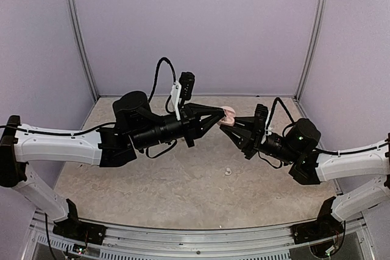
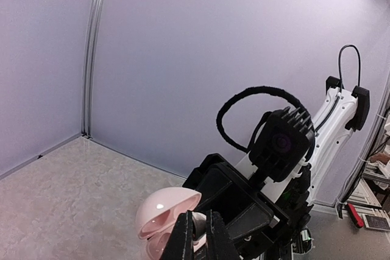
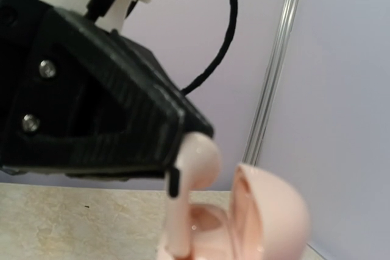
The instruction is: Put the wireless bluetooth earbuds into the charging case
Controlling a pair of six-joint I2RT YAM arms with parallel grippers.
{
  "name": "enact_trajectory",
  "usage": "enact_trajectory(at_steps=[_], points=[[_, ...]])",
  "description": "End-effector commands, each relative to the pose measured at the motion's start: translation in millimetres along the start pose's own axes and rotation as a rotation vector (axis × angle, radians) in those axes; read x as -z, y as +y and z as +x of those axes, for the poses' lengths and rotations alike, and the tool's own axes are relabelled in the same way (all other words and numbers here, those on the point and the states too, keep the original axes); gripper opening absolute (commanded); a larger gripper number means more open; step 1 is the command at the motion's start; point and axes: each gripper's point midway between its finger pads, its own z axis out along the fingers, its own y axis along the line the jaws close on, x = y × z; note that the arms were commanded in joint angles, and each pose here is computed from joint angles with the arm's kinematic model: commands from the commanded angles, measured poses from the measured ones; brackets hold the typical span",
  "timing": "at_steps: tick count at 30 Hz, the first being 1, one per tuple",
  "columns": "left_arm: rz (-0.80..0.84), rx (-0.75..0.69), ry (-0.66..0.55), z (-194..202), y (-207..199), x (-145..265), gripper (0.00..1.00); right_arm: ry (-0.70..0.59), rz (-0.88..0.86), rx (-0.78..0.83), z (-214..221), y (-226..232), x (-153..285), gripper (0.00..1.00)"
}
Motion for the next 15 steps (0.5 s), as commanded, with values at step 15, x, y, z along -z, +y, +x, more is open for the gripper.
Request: enact_trajectory(at_steps=[15], points=[[-0.058, -0.022, 0.103, 18.1, 9.5, -11.0, 0.21, -0.043, -0.036, 0.014, -14.8, 6.7, -3.1, 0.0]])
